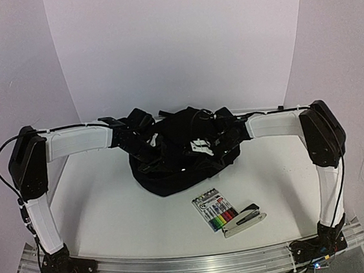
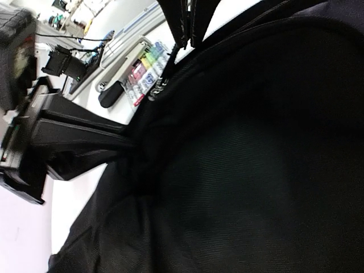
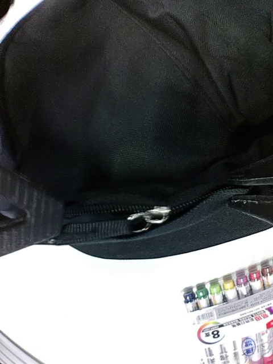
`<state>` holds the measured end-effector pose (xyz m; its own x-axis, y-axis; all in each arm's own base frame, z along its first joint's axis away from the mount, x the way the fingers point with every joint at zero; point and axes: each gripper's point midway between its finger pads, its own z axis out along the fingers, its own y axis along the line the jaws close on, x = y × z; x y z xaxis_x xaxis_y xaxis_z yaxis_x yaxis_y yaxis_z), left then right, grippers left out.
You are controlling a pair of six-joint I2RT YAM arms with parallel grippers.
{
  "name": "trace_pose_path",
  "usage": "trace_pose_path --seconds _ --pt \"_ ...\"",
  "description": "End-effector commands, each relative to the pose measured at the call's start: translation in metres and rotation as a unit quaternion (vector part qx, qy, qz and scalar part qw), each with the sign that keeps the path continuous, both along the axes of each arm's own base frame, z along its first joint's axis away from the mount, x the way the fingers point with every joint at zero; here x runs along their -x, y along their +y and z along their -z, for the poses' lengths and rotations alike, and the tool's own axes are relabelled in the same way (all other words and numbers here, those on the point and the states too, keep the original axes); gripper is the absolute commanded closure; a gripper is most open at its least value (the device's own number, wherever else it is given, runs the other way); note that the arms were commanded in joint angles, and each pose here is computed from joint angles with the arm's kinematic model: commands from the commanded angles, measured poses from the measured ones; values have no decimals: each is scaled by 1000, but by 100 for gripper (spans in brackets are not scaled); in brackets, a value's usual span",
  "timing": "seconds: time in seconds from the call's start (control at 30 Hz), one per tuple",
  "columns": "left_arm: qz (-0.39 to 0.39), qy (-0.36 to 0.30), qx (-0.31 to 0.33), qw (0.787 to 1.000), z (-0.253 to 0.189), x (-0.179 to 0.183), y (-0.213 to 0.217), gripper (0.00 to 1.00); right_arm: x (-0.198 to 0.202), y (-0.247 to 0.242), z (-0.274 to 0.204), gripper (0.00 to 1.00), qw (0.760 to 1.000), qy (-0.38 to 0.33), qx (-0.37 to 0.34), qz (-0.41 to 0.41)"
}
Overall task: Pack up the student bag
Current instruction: Zip the student bag at the center of the board.
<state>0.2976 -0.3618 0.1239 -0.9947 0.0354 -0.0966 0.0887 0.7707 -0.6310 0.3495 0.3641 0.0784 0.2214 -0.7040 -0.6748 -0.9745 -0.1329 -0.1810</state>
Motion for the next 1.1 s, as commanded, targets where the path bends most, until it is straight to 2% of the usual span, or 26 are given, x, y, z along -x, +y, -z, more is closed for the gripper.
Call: trace_pose_path --seconds 0.0,0.1,0.33,0.5,0.63,0.77,0.8,0.9,0.93,1.0,1.07 --pt "-48 -6 -26 998 -24 9 49 100 -31 -56 8 100 995 -22 60 82" --pt "-63 -7 -37 997 -22 11 63 100 -30 -66 9 100 994 -17 63 92" --pt "-64 -7 -41 997 -23 9 65 100 -27 -71 3 100 992 -17 63 105" --pt "-109 -20 -73 991 -24 0 100 100 -34 -103 12 100 988 -28 88 120" --pt "-141 -34 -75 987 -30 -13 126 100 -44 -133 19 100 984 -40 109 134" --pt "-81 -45 -24 995 -45 -26 89 100 -64 -142 9 100 980 -56 109 159" --pt "-63 -44 -12 997 -46 -28 75 100 -68 -138 0 91 980 -52 95 169" --pt "-33 -45 37 998 -51 -36 39 100 -77 -118 -41 38 979 -40 34 196" --pt "-29 -44 51 997 -54 -40 31 100 -77 -110 -55 27 979 -35 14 201" --pt "-22 -47 68 996 -60 -45 20 100 -67 -95 -77 19 980 -25 -17 197" --pt "-17 -49 76 996 -64 -49 14 100 -53 -76 -91 16 982 -20 -34 184"
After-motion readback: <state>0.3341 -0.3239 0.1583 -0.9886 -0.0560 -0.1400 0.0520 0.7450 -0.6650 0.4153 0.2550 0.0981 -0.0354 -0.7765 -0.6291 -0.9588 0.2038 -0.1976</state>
